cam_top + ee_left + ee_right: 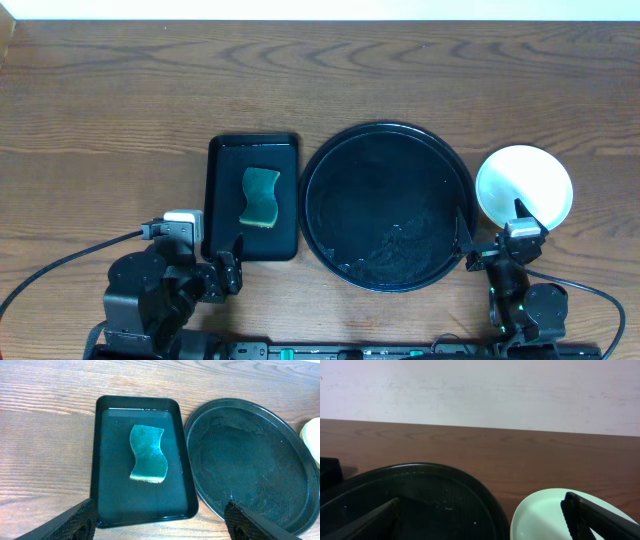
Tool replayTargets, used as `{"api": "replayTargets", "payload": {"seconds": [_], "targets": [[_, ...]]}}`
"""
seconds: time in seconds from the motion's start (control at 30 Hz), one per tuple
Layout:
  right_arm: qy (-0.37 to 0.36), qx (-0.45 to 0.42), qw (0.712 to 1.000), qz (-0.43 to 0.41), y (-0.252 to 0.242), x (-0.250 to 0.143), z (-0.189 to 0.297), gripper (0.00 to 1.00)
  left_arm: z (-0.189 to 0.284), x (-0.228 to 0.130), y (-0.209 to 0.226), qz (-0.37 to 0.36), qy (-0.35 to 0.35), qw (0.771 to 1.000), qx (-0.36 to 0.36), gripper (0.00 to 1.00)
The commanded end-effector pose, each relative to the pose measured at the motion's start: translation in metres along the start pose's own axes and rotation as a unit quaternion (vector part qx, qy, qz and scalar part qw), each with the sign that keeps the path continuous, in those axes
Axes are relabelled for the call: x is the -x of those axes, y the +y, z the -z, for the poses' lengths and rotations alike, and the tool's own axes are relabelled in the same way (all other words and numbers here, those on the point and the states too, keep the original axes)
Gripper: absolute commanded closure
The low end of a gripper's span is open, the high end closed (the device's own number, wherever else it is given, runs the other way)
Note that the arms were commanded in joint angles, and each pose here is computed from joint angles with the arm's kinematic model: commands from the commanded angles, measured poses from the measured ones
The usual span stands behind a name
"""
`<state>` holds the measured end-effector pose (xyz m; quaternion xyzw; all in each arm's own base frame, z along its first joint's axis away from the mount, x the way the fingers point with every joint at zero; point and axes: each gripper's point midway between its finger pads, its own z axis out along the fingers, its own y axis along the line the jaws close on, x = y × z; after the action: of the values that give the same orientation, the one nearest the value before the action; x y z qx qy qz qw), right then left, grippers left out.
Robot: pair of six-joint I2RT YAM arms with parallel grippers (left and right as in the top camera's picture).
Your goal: Clean dirty plates on tray and stack at the side
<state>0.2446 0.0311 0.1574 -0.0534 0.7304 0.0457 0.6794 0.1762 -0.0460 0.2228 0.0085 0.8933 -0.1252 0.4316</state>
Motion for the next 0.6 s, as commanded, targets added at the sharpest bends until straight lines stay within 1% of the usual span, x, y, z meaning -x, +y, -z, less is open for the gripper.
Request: {"api": "replayTargets", "payload": {"seconds": [0.0,0.23,0.37,0.47,0.57], "targets": [[0.000,0.000,1.000,0.002,0.001,0.000,0.000,0.01,0.000,-0.001,0.002,0.003,-0.001,1.000,0.006,0.18],[0.000,0.000,1.000,0.002,0.001,0.000,0.000,0.01,0.000,-0.001,0.002,0.003,-0.002,1.000,0.006,0.17],[0.000,0.000,1.000,0.002,0.001,0.000,0.000,0.01,0.003,-0.018,0.005,0.005,0.025,1.000,0.011,0.18],[0.000,0.000,1.000,0.002,0.001,0.000,0.000,0.01,-0.002,-0.018,0.012,0.007,-0.022,1.000,0.017,0.18],[0.000,0.000,1.000,0.002,0.001,0.000,0.000,0.01,-0.016,-0.021,0.023,0.014,-0.069,0.997,0.028,0.18]]}}
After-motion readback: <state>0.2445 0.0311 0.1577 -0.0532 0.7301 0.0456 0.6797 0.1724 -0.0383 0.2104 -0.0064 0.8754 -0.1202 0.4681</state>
